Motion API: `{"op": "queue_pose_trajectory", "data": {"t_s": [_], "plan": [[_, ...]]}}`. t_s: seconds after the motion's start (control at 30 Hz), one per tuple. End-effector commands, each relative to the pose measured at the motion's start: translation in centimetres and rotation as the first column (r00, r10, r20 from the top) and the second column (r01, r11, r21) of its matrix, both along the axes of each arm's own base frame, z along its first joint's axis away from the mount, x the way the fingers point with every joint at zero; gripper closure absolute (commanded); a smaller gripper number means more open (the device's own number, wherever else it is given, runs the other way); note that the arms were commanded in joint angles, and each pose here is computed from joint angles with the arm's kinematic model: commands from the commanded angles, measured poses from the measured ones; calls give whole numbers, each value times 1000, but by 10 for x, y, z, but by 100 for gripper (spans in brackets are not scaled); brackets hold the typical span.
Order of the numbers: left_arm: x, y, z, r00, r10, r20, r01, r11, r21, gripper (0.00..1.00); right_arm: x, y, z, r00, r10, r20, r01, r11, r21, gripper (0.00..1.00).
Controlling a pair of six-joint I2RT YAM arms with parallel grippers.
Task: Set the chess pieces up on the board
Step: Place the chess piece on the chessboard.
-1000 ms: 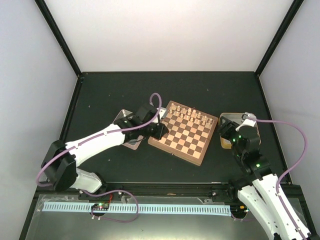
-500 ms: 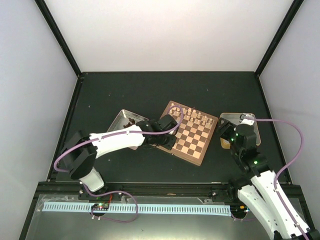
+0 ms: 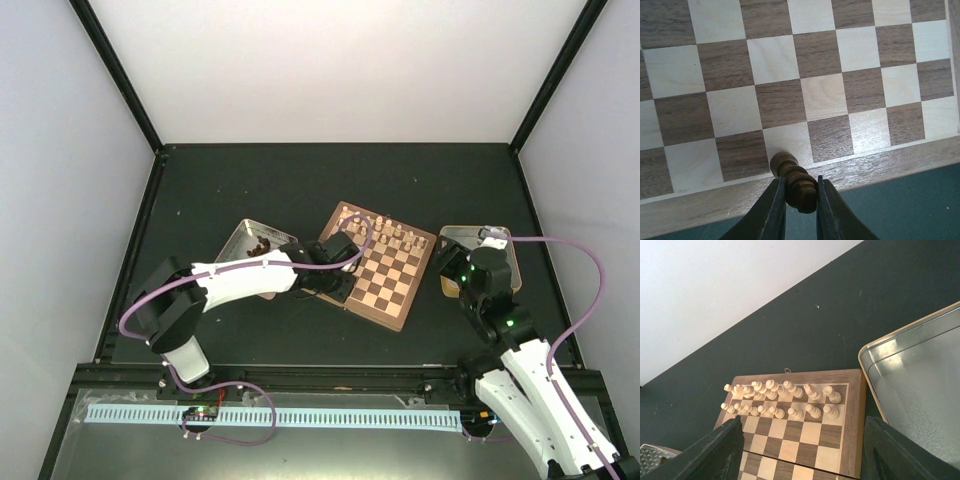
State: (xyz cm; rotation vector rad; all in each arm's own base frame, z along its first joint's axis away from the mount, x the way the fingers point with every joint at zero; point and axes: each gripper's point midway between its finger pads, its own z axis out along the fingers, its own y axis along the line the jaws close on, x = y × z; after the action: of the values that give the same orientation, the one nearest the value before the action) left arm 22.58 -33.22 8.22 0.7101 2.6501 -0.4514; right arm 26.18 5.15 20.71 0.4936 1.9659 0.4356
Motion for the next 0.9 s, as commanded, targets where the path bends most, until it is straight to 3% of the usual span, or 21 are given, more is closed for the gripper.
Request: {"op": "queue_pose_trajectory", "data": {"t_s": [0.0, 0.4, 0.87], "plan": [[5, -16, 2, 1000, -6, -1, 6, 999, -37, 85, 1, 1, 3, 1000, -3, 15, 3, 1000, 6, 33], [5, -14, -6, 1000, -2, -19, 2, 1000, -8, 79, 1, 2, 4, 1000, 5, 16, -5, 1000, 10, 32], [10, -7, 4, 1000, 29, 13, -29, 1000, 9, 62, -1, 3, 5, 1000, 13, 17, -14, 1000, 17, 32]]}}
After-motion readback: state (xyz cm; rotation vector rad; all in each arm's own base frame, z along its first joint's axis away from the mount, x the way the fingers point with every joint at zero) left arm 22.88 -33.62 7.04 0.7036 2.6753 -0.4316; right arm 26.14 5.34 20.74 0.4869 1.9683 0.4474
